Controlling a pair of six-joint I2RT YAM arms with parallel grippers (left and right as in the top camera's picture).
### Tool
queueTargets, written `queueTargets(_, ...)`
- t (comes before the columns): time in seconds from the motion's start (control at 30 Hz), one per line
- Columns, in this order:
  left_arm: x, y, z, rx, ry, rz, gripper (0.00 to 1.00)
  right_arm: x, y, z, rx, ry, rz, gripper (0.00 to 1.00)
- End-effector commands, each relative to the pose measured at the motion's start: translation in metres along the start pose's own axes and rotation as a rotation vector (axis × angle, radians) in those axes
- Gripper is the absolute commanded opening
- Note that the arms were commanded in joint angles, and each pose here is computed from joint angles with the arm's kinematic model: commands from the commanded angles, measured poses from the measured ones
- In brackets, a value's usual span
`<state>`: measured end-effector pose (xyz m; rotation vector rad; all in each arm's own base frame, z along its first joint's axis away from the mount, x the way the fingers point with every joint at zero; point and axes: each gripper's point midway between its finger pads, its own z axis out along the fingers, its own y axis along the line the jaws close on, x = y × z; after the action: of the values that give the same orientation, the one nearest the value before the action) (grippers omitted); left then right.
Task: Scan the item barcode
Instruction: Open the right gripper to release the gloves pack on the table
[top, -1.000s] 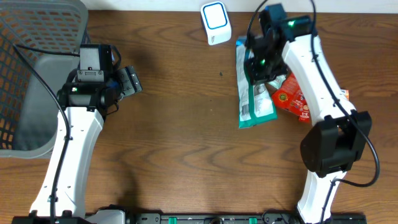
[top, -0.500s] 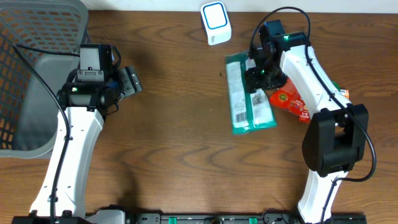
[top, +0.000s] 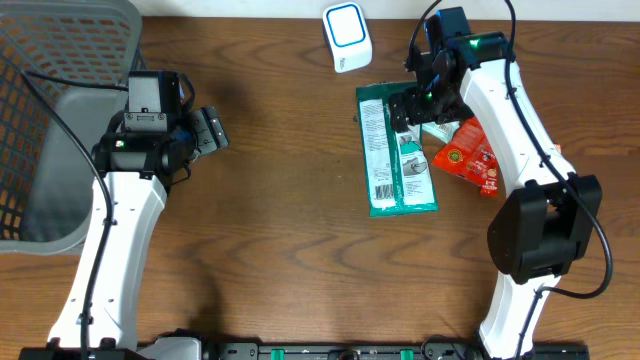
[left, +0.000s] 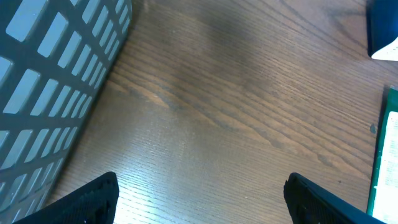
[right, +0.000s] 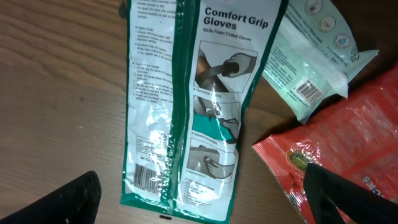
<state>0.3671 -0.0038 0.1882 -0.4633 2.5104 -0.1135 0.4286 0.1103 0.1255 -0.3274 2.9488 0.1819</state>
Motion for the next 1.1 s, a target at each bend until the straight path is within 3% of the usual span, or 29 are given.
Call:
queueTargets(0.0, -0.0048, 0.0019, -0.0023, -0.008, -0.014, -0.002, 0.86, -0.0034, -0.0089, -0.0040, 0.005, -0.014, 0.025, 0.99)
queueTargets(1.07, -0.0048, 0.0019, -0.0023, -0.008, -0.014, -0.002, 0.86, -0.0038, -0.0084, -0.0082, 0.005, -0.024, 0.024, 0.99)
